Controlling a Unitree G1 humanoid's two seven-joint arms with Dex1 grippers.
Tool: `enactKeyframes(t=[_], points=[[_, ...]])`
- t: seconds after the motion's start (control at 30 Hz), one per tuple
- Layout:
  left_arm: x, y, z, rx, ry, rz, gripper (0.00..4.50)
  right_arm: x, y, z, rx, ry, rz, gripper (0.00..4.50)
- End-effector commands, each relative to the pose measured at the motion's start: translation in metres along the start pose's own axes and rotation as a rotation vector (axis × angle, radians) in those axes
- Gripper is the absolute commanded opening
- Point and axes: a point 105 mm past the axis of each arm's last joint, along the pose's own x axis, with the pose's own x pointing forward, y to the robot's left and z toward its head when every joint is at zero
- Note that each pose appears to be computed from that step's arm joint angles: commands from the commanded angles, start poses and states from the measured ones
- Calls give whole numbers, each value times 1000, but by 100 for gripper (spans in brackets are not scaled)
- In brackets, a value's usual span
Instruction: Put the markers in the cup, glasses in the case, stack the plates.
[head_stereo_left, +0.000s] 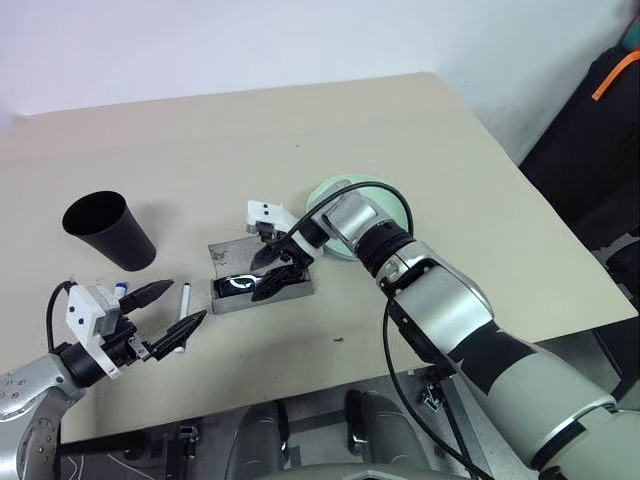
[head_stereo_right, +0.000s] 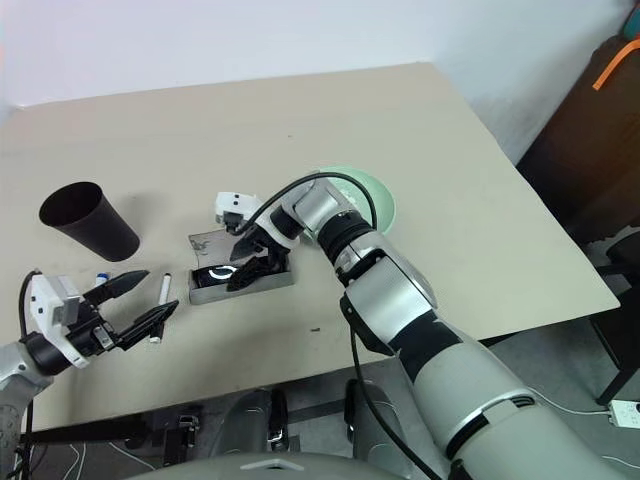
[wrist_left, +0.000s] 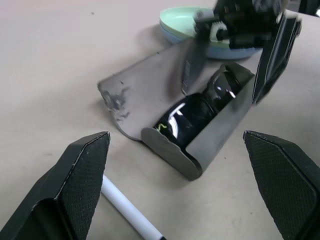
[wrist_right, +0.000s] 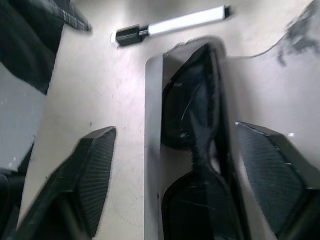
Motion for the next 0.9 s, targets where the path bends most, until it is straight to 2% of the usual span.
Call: enactKeyframes(t=[0.03,0.13,0.23,0.37,0.4,0.53,0.73,0.9], points=[[0,2,5,32,-21,0,450,-11,2,30,-27,-85,-7,384],[0,3,4,35,-21,-3,450,-26,-5,48,-1,-200,-76,384],[1,4,3,38,-23,-3,450,-45,-25,65,75,-359,-254,323],[0,6,2,38,-27,2,450,-56,-43,64,115,-429,-416,194],[0,6,2,39,-26,5,450,-57,-48,62,131,-436,-456,149],[-2,10,1,45,-24,15,450,-56,-63,49,143,-410,-598,6],[-5,11,1,57,-19,23,450,-48,-76,21,74,-282,-744,2],[-11,12,2,56,-10,35,450,-29,-67,5,17,-174,-625,2]])
